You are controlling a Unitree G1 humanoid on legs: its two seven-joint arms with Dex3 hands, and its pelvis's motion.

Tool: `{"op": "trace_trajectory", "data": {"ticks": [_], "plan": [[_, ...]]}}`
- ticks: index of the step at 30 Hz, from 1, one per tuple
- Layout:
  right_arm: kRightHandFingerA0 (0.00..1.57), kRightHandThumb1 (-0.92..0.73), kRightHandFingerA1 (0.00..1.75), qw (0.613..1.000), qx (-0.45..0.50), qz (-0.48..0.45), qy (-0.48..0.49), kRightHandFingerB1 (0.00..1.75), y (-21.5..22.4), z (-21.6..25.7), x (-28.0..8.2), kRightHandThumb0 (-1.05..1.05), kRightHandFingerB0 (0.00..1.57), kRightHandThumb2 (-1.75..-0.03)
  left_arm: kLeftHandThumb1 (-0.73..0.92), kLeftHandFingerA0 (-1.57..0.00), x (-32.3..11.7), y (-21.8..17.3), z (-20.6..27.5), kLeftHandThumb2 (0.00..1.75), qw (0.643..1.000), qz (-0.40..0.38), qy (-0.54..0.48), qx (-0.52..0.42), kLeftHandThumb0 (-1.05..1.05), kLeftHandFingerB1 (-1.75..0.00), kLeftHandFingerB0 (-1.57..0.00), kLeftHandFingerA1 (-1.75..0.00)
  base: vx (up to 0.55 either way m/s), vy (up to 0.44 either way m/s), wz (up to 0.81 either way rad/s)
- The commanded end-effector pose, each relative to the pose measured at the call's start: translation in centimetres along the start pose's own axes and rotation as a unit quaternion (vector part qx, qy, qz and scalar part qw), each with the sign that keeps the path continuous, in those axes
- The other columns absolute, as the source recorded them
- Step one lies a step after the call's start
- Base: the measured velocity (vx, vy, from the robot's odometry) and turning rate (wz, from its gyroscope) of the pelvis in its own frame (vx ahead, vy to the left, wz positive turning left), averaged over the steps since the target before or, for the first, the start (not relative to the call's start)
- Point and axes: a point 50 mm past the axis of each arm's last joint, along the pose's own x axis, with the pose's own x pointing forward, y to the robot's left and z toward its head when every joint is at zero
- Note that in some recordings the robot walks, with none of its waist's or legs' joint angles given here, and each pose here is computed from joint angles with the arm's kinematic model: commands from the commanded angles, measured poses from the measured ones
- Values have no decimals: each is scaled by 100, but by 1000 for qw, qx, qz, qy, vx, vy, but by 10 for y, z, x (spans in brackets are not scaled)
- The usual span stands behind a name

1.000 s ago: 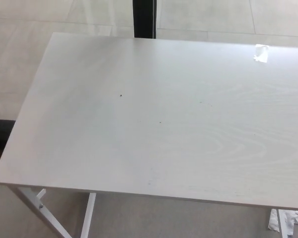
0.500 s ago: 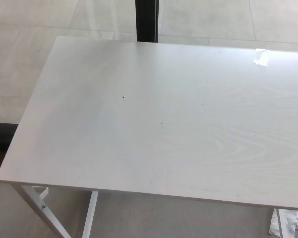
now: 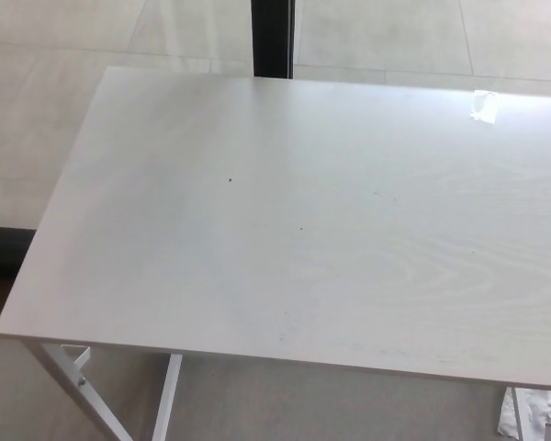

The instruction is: The robot uses both its hands to grab the left and right ends of a football kept in the middle of the desk infront of it, lifts it up and places it in the palm of a person

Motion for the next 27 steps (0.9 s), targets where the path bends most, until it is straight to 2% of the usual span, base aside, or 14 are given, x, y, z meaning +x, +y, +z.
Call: {"op": "trace_trajectory", "data": {"ticks": [1, 2, 5, 8, 9, 12, 13, 16, 18, 19, 20, 23, 25, 27], "plan": [[60, -71, 124, 980, -175, 86, 31, 33, -14, -20, 8, -58, 15, -62, 75, -35, 2, 8, -12, 62, 998, -39, 18, -50, -71, -55, -18, -80, 0, 0, 0], [43, -74, 82, 976, -193, 99, 29, 31, -14, -20, 8, -59, 12, -62, 59, -36, 2, 9, -14, 91, 996, -35, 15, -85, -76, -56, -13, -73, 0, 0, 0], [19, -76, 42, 942, -299, 151, 20, 27, -12, -22, 8, -68, 10, -63, 59, -46, 5, 10, -19, 93, 989, -2, 10, -149, -76, -55, -17, -73, 0, 0, 0], [15, -58, 46, 916, -356, 186, 22, 41, -5, -27, 8, -79, 7, -94, 74, -62, 12, -1, -7, 62, 995, -5, -4, -104, -72, -51, -32, -72, 0, 0, 0], [33, -71, 40, 899, -386, 205, 19, 29, -5, -29, 6, -81, 19, -62, 68, -70, 12, -4, -5, 60, 997, -13, -19, -67, -68, -54, -46, -70, 0, 0, 0], [28, -70, 40, 881, -413, 232, 13, 29, -3, -32, 3, -80, 20, -62, 69, -71, 10, -8, -3, 61, 999, -27, -28, 0, -68, -54, -51, -72, 0, 0, 0], [20, -55, 49, 877, -418, 235, 13, 42, -4, -31, 3, -79, 13, -92, 64, -70, 11, -8, -4, 61, 999, -28, -19, -3, -67, -54, -49, -74, 0, 0, 0], [26, -71, 39, 868, -435, 239, 6, 29, 1, -32, 5, -74, 19, -62, 68, -67, 13, -10, -9, 60, 999, -24, -7, -32, -71, -53, -40, -72, 0, 0, 0], [18, -56, 50, 867, -435, 243, 3, 42, 1, -34, 4, -75, 10, -92, 69, -64, 12, -8, -9, 61, 999, -23, -7, -46, -69, -53, -38, -73, 0, 0, 0], [25, -72, 39, 867, -436, 242, 4, 30, 0, -35, 4, -72, 19, -62, 71, -53, 12, -7, -9, 61, 999, -24, -4, -45, -72, -50, -35, -74, 0, 0, 0], [21, -57, 51, 866, -438, 241, 6, 42, -2, -36, 4, -75, 11, -93, 72, -45, 11, -5, -8, 62, 999, -33, -1, -40, -72, -50, -34, -75, 0, 0, 0], [25, -69, 39, 864, -440, 245, 12, 28, -4, -39, 4, -72, 19, -62, 72, -24, 12, -5, -6, 61, 995, -61, 2, -77, -72, -52, -19, -77, 0, 0, 0], [26, -71, 41, 862, -441, 249, 14, 30, -6, -40, 4, -79, 19, -62, 44, -10, 12, -5, -4, 103, 994, -79, 8, -71, -41, -53, 0, -60, 0, 0, 0], [20, -58, 51, 855, -447, 262, 15, 42, -4, -40, 2, -83, 9, -97, 54, -5, 12, -6, -3, 91, 994, -92, 6, -63, -81, -45, -4, -64, 0, 0, 0]]}}
